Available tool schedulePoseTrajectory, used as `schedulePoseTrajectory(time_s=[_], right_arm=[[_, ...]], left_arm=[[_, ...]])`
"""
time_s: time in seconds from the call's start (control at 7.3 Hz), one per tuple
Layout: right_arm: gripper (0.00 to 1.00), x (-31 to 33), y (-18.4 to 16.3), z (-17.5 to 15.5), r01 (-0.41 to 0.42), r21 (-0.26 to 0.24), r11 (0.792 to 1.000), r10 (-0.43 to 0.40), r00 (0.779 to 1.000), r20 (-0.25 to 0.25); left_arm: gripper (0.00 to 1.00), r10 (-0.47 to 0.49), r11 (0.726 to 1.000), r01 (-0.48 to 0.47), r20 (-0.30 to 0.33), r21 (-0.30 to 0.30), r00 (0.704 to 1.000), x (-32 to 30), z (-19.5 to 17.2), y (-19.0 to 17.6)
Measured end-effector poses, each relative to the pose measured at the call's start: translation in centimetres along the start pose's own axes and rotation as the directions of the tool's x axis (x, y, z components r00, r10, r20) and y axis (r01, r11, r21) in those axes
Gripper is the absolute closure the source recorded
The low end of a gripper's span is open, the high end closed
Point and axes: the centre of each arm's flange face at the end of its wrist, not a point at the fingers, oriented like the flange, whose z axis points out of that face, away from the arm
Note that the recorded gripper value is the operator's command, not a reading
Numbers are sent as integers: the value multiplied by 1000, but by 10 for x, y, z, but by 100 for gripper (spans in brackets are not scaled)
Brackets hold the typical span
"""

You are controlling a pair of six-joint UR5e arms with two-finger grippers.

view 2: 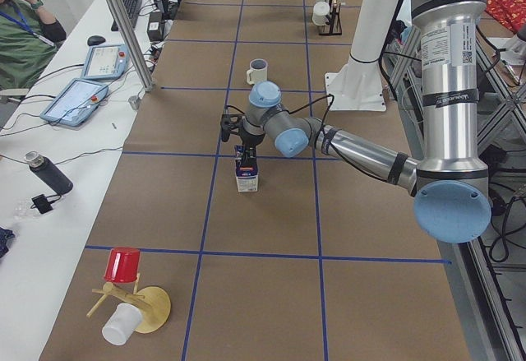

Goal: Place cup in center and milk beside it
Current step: 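Reach the left gripper to the milk carton and grasp its top, then carry the milk carton with the left gripper beside the mug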

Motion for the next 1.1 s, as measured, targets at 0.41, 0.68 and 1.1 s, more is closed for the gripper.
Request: schedulePoseTrajectory(time_s=[0.41, 0.68, 1.1], right_arm=[[0, 0, 0, 0, -1, -1, 1000, 1, 1000, -1], [0, 0, 0, 0, -1, -1, 1000, 1, 1000, -1], [0, 1, 0, 1, -1, -1, 1000, 1, 1000, -1]], left_arm=[[51, 30, 1000, -30, -1, 3, 1000, 0, -1, -1], [53, 43, 999, -43, -12, 12, 999, 1, -9, -4], [53, 47, 999, -46, -61, 21, 997, 9, -34, -9]])
